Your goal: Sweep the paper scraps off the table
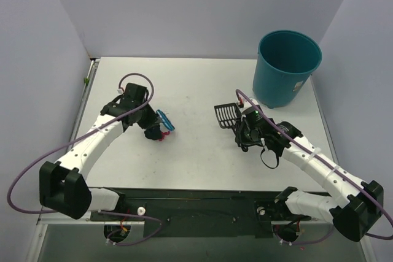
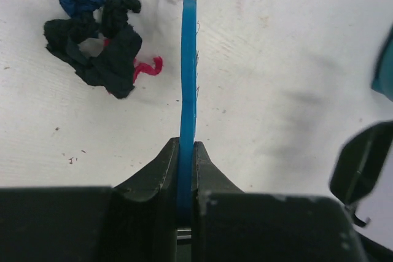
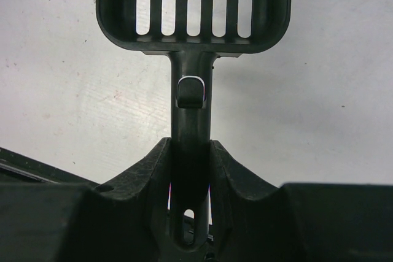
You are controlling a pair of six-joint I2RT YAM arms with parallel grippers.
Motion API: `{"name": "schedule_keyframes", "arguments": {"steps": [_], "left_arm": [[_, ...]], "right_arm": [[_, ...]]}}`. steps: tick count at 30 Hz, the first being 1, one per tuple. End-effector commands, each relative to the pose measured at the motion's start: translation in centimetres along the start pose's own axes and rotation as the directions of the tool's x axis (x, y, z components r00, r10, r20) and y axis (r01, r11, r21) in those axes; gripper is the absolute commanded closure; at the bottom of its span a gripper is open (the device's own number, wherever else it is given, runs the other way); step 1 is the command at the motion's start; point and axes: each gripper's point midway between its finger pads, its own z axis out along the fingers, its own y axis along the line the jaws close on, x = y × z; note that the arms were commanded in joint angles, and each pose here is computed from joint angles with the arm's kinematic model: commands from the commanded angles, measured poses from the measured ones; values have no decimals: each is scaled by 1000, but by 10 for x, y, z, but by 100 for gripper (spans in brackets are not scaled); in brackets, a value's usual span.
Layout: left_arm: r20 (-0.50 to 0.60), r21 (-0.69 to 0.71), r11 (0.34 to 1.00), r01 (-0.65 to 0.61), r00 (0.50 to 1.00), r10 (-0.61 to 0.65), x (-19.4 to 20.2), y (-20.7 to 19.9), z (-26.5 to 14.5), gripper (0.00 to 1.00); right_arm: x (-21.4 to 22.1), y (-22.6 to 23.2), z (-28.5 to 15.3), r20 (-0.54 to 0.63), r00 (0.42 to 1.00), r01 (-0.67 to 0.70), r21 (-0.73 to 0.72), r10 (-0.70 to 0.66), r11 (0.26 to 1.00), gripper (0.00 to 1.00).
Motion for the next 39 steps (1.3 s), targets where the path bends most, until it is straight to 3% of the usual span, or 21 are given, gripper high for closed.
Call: {"name": "schedule_keyframes", "arguments": {"steps": [1,6,11,15,16,18,20,25,32,39], "left_arm": [[120,214,970,-114,989,89,-34,-51,-51,100],[183,227,915,-333,938,295,-70,-57,-69,100],[243,-89,851,-518,817,523,-121,-28,-71,100],[238,-185,801,-569,765,598,-145,-28,-48,100],[238,-177,804,-568,768,595,-147,-31,-40,100],[198,15,828,-561,813,547,-134,-57,-18,100],[190,124,856,-501,859,475,-134,-78,-4,100],[230,286,887,-362,925,304,-138,-111,22,100],[91,201,935,-294,955,281,-123,-84,74,100],[65,77,952,-296,954,291,-107,-44,80,100]], "right_arm": [[-1,17,2,-14,999,45,-50,-46,998,100],[13,38,4,-87,983,155,-81,-162,985,100],[27,56,9,-170,937,297,-79,-306,952,100],[27,71,18,-195,919,330,-96,-343,939,100],[23,75,18,-189,921,327,-99,-341,940,100],[18,80,18,-181,921,332,-103,-345,938,100],[15,83,17,-167,923,333,-101,-346,937,100],[11,81,13,-142,934,319,-81,-328,944,100],[19,72,11,-136,941,305,-64,-311,950,100],[19,74,14,-135,939,309,-72,-316,948,100]]}}
